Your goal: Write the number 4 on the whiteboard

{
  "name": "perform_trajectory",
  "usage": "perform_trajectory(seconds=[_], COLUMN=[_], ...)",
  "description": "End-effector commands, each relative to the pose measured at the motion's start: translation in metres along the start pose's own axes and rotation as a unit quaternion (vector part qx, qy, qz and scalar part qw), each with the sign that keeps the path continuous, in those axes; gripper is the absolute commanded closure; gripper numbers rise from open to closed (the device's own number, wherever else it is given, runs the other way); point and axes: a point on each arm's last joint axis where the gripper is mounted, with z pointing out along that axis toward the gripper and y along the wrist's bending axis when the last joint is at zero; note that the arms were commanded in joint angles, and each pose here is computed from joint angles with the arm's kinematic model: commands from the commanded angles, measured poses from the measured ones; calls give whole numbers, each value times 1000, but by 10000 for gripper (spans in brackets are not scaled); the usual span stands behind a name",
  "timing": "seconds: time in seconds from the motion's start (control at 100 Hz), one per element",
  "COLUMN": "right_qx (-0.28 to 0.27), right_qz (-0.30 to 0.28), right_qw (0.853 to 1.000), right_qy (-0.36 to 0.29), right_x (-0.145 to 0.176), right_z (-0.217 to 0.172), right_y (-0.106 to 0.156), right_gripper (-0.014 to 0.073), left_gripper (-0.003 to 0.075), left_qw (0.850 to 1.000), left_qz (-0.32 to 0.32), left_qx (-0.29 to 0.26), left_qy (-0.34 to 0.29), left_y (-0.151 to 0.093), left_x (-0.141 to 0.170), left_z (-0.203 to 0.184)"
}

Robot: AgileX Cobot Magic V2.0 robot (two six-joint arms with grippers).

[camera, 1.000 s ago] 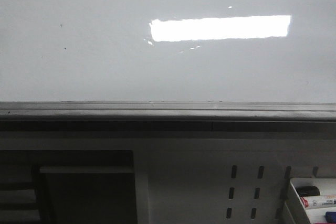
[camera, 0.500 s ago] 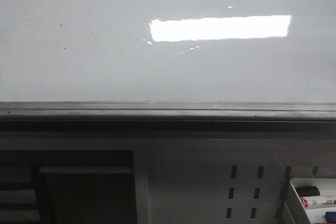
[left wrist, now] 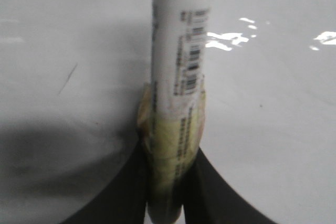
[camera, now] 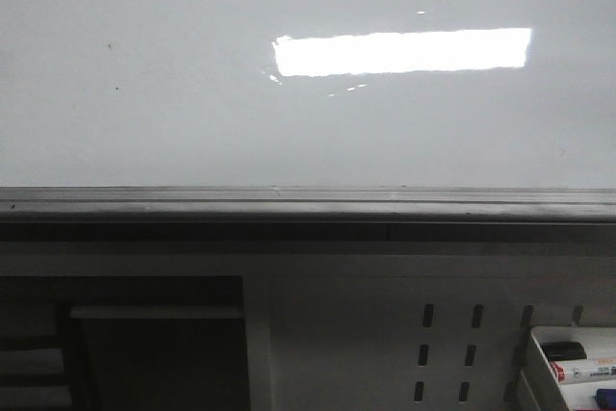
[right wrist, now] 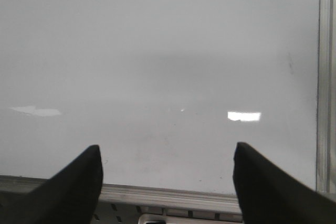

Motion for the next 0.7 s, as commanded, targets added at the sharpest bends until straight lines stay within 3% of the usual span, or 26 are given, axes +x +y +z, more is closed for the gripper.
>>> perform_trajectory(seconds=[0.0,0.23,0.3,0.41,0.52,0.69], right_qx=[-6,-17,-46,-124,-219,-349], right_qz=[10,1,-16,-60,-114,-213], right_qw=[999,1000,999,988,965,905], right_qy=[-43,-8,22,63,88,120], right_x=[-22,-42,-48,-58,-68,-80], right_z=[-6,-19,-17,-9,3,25], right_y=[2,5,11,25,40,57], right_gripper=[127,127,127,127,127,127], left_gripper=[731,731,731,731,731,731], left_qw=[999,987,976,942,903,856], left_qz=[16,147,187,271,328,379], left_qx=[9,66,108,196,276,346], left_qy=[-44,14,28,36,36,58], left_y=[-5,-26,-38,-62,-85,-115], left_x=[-24,-42,-45,-43,-36,-22], left_z=[-26,-73,-82,-95,-104,-102])
